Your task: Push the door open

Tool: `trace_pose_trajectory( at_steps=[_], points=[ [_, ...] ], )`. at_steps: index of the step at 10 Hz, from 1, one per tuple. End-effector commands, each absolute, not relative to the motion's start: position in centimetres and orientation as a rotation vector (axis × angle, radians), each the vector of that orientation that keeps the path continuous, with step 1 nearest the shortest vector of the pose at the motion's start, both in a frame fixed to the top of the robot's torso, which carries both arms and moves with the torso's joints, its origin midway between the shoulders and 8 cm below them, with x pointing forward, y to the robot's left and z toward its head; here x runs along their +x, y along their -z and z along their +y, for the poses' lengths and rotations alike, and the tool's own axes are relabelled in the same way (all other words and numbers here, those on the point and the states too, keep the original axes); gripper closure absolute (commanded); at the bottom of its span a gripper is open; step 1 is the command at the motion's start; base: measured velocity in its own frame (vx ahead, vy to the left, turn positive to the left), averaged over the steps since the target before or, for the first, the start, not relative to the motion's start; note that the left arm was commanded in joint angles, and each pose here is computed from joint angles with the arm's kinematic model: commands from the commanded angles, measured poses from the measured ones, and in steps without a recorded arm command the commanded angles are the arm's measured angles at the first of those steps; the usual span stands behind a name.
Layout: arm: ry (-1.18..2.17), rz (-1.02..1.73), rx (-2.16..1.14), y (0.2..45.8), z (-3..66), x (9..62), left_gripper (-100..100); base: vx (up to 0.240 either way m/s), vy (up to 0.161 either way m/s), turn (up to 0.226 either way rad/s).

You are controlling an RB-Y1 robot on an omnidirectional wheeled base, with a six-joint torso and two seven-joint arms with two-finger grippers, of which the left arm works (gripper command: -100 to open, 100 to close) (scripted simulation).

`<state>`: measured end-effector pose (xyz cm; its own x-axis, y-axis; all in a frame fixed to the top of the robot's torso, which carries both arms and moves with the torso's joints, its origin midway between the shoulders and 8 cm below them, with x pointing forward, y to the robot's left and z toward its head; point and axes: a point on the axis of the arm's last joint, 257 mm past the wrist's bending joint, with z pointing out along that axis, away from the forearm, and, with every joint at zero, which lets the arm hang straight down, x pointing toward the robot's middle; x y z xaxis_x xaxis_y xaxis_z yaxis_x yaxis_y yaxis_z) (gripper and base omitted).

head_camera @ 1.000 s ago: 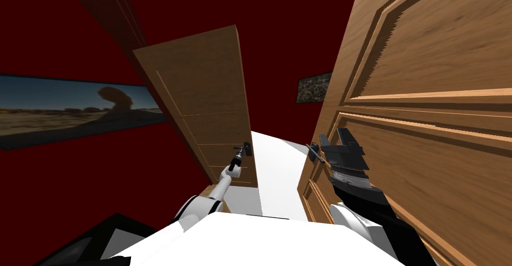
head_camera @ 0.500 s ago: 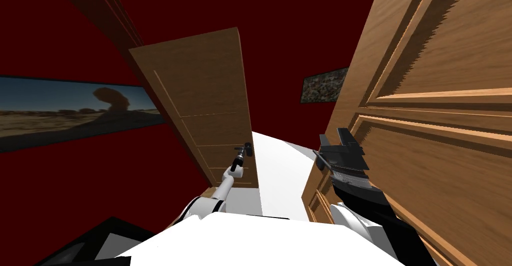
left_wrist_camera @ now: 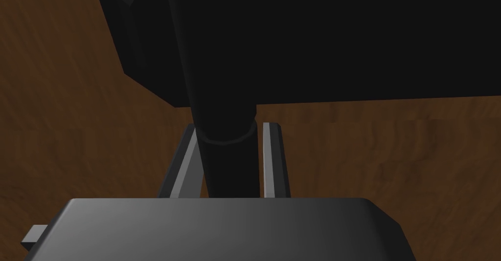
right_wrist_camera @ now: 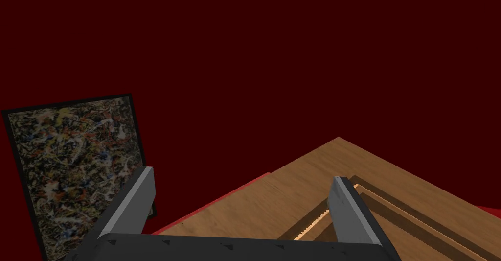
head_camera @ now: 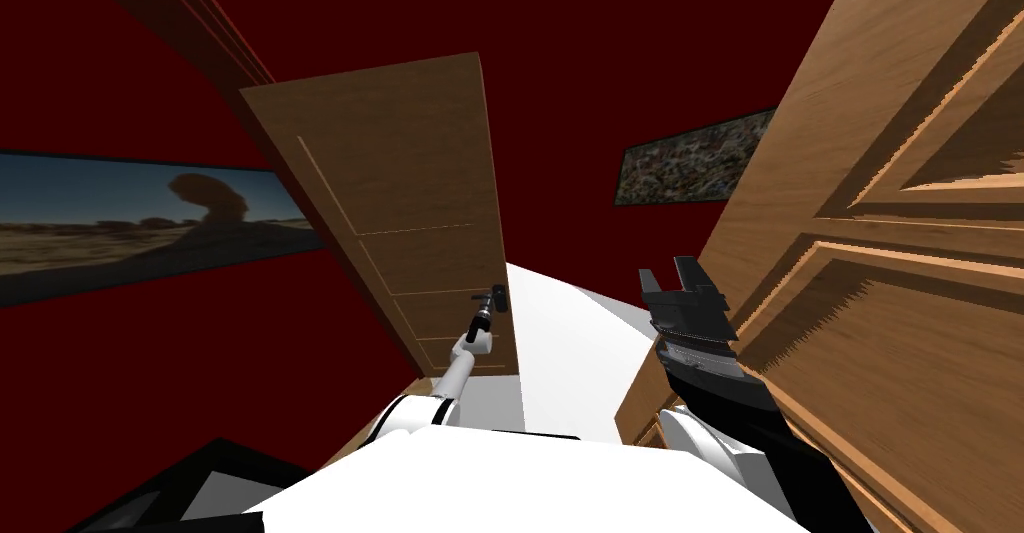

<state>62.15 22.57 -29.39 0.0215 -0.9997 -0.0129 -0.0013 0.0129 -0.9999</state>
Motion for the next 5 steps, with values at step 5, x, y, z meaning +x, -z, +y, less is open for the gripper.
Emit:
trace_pose_trajectory(
  at_steps=[5],
  points=[
    [1.174,1.183,-1.230,29.5,20.8,62.0,100,0.140,-0.044,0.099]
  ],
)
